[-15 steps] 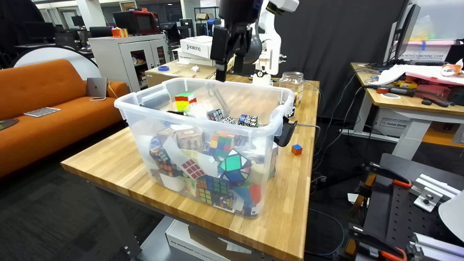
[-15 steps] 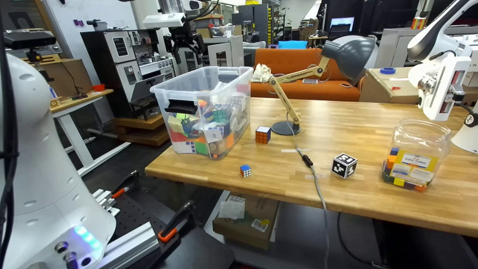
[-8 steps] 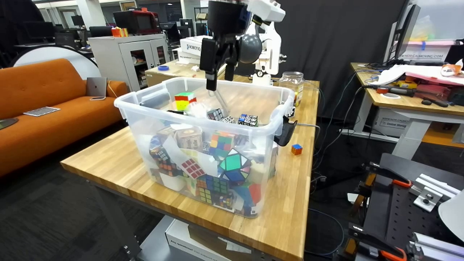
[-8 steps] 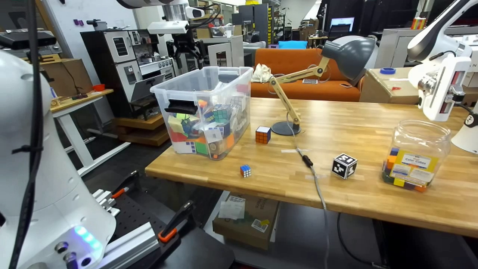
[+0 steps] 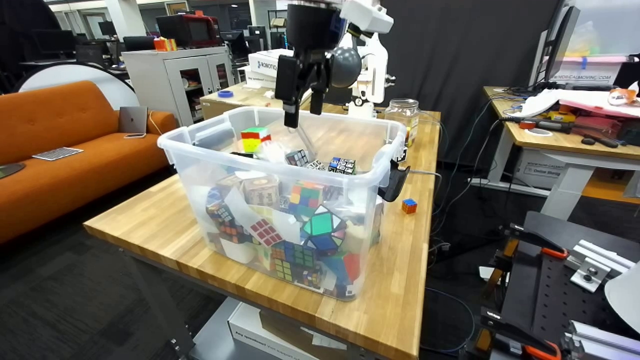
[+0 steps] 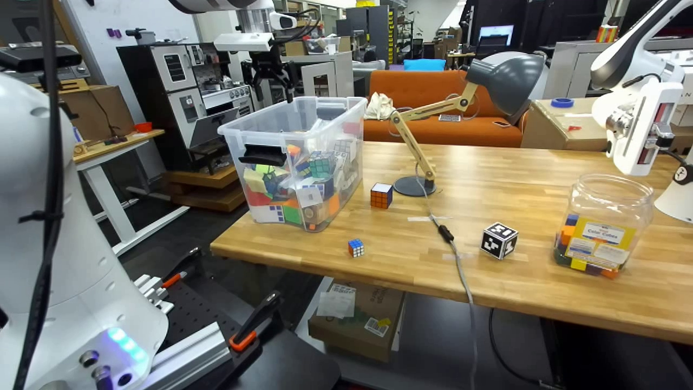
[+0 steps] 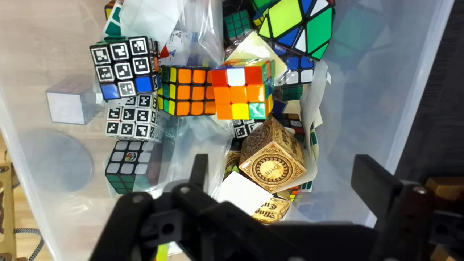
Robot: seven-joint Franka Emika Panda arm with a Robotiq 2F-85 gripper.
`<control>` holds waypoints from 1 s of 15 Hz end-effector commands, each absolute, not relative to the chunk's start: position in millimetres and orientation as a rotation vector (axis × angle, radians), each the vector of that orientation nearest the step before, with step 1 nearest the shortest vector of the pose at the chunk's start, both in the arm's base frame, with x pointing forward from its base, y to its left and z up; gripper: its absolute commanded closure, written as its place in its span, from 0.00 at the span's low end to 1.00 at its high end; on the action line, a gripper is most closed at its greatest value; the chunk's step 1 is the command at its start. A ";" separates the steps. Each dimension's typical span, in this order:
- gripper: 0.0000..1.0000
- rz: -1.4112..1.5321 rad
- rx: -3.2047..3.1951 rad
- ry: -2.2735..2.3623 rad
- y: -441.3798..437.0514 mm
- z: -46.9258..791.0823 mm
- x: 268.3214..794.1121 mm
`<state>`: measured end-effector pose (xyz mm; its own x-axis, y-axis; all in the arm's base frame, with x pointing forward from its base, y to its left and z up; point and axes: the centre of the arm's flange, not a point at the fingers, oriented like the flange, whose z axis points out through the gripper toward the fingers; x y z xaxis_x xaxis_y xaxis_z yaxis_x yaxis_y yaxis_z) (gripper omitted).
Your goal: Take one cube out of the storage box and put it on the table
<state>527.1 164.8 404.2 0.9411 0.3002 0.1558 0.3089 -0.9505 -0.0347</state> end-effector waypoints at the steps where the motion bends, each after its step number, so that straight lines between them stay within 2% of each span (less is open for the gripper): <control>1: 0.00 -0.186 -2.945 -0.474 158.0 384.5 539.3; 10: 0.00 0.002 -2.869 -0.378 126.5 306.9 575.5; 15: 0.00 0.010 -2.889 -0.379 129.7 298.9 571.8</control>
